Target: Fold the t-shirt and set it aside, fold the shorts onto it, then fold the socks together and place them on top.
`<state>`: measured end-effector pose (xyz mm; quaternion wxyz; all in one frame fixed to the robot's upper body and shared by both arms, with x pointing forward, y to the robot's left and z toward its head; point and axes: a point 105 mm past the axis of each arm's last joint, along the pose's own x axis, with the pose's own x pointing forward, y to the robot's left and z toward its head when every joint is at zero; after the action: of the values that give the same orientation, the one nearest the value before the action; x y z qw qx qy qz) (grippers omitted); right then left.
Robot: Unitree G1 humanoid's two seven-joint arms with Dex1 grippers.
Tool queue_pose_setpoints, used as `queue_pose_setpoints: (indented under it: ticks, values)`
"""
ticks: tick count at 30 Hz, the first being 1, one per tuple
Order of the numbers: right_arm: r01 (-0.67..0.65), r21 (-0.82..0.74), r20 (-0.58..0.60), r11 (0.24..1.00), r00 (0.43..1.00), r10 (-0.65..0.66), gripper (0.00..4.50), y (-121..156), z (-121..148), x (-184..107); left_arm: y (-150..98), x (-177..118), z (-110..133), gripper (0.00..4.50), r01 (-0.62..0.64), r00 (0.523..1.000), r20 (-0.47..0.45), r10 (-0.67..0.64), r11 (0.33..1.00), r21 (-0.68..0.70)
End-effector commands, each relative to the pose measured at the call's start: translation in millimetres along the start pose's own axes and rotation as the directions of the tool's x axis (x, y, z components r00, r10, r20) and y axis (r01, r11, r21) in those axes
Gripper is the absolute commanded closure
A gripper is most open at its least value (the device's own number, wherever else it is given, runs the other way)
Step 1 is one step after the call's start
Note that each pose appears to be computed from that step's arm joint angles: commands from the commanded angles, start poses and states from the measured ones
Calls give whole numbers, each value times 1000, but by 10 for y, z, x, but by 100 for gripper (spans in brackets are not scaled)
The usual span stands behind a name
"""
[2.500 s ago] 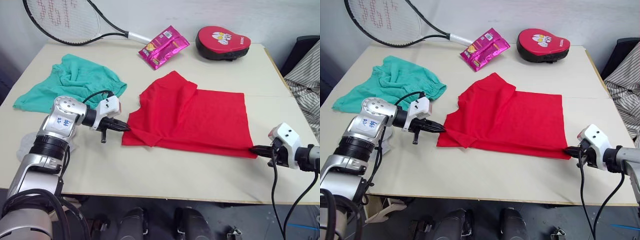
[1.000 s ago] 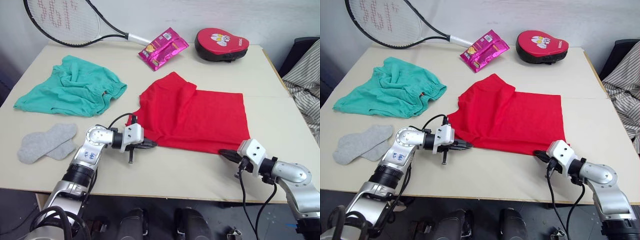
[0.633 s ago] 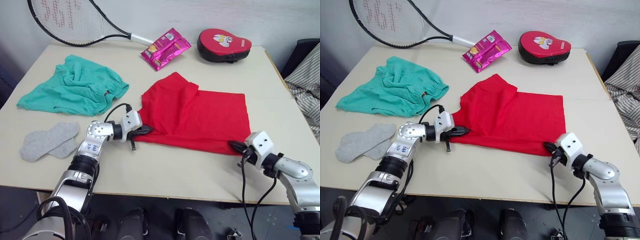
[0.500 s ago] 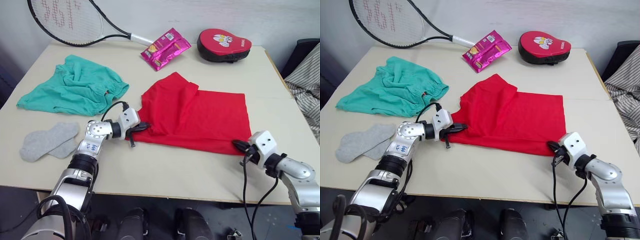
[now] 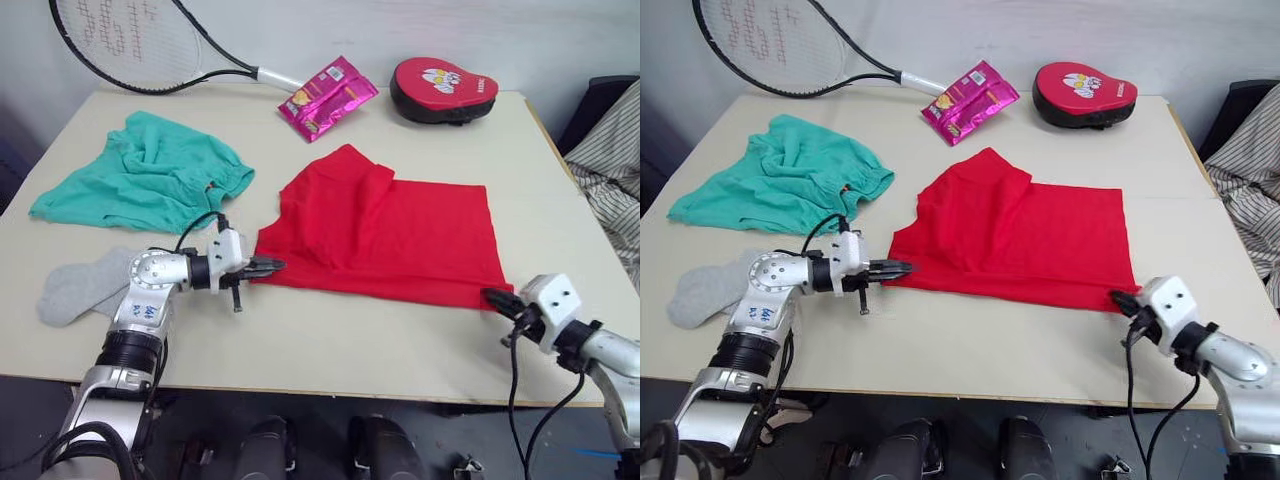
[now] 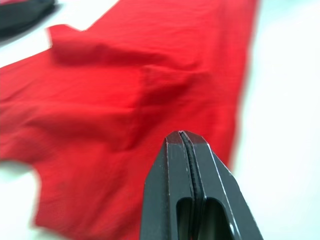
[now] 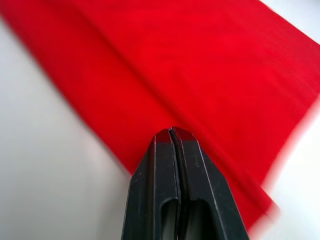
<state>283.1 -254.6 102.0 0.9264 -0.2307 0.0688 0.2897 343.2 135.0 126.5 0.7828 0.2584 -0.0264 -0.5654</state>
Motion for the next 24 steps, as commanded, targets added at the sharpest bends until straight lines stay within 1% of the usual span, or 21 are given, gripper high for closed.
queue_pose_setpoints:
  ticks: [1, 4, 6, 7, 9, 11, 12, 14, 15, 16, 17, 19, 20, 21, 23, 24]
  values:
    - [32, 8, -7, 999, 999, -32, 449, -26, -71, 81, 42, 65, -158, 450, -76, 993, -86, 75, 997, -7]
    - [83, 37, -39, 996, 996, -81, 449, -116, -217, 67, 59, 1, -346, 450, -133, 980, -156, 125, 990, -40]
    - [126, 45, -73, 991, 990, -123, 449, -205, -339, -30, 59, -128, -498, 450, -173, 963, -221, 153, 982, -74]
    - [160, 52, -91, 986, 984, -154, 449, -267, -401, -107, 62, -201, -529, 450, -193, 959, -227, 169, 977, -86]
    - [215, 57, -138, 975, 969, -206, 449, -369, -532, -270, 4, -303, -495, 450, -186, 971, -180, 156, 968, -166]
    - [220, 44, -163, 974, 964, -210, 449, -404, -591, -397, 3, -392, -378, 450, -187, 978, -119, 169, 970, -153]
    - [222, 47, -149, 974, 966, -213, 449, -429, -556, -453, 11, -453, -313, 450, -188, 980, -92, 177, 972, -140]
    - [231, 51, -75, 972, 971, -227, 449, -501, -364, -543, 46, -586, -180, 450, -200, 979, -53, 195, 971, -131]
    - [218, 57, -46, 974, 975, -216, 433, -515, -265, -572, 14, -627, -117, 411, -167, 986, -44, 163, 979, -113]
    - [187, 31, -27, 982, 982, -187, 414, -505, -175, -589, -49, -642, -63, 394, -115, 993, -45, 112, 990, -82]
    - [156, 3, -23, 988, 987, -156, 390, -483, -119, -595, -114, -645, -32, 364, -66, 997, -52, 63, 996, -59]
    - [53, -71, -45, 996, 997, -57, 324, -371, -55, -586, -169, -596, 14, 302, -17, 996, -82, 20, 999, 36]
    - [7, -106, -58, 994, 998, -13, 283, -316, -33, -580, -178, -563, 34, 269, -7, 996, -85, 12, 998, 60]
    - [-37, -111, -80, 993, 996, 28, 257, -265, -38, -573, -170, -513, 22, 242, -1, 994, -108, 11, 995, 98]
    - [-87, -138, -141, 987, 988, 67, 193, -229, -96, -576, -164, -427, -5, 188, 16, 991, -131, 2, 991, 133]
    - [-108, -153, -167, 982, 983, 82, 193, -217, -133, -576, -139, -389, -19, 188, 8, 990, -142, 14, 988, 153]
